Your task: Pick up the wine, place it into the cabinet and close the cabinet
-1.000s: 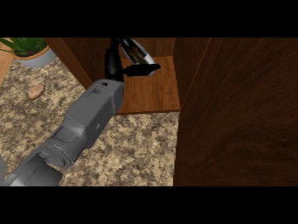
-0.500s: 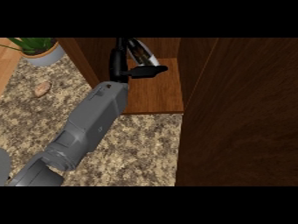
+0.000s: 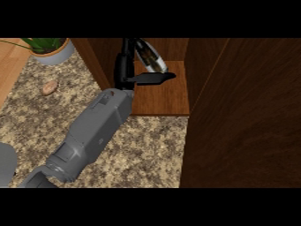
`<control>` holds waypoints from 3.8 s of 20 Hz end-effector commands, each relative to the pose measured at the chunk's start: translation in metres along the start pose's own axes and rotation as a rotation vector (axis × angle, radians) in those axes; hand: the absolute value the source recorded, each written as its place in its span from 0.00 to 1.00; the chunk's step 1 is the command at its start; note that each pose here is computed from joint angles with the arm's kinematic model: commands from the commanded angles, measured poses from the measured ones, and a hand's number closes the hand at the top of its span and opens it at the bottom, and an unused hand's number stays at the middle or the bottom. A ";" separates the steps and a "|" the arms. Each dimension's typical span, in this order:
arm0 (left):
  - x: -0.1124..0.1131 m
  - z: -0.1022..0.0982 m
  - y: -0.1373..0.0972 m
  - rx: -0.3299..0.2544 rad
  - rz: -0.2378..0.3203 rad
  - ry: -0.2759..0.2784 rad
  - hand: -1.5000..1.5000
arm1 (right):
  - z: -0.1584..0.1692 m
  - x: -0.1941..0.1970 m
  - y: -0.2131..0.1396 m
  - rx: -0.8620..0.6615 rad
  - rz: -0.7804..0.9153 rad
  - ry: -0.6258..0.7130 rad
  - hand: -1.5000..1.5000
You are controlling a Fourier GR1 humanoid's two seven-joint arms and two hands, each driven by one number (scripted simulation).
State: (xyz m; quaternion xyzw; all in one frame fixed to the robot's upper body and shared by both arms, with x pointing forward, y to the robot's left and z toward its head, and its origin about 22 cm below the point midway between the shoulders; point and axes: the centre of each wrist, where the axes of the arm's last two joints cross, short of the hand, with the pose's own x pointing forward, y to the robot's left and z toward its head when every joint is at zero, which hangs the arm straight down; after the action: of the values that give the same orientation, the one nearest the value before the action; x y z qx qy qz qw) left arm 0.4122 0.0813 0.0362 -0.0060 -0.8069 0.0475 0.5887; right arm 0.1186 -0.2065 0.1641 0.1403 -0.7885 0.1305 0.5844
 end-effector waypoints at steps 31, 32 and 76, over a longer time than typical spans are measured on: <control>0.066 0.212 0.063 -0.051 0.181 -0.011 0.00 | 0.020 0.032 0.014 0.369 0.055 0.074 1.00; 0.066 0.209 0.075 -0.038 0.169 -0.017 0.00 | 0.024 0.033 0.016 0.413 0.024 0.102 1.00; 0.147 0.229 0.273 -0.067 0.174 -0.073 0.00 | -0.188 0.035 0.165 0.444 -0.010 0.097 1.00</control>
State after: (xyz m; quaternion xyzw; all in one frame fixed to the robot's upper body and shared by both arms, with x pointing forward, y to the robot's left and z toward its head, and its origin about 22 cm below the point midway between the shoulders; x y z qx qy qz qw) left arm 0.1377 0.3346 0.0812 -0.0894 -0.8236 0.0708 0.5556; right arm 0.1894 -0.0107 0.2197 0.2741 -0.7083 0.3095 0.5721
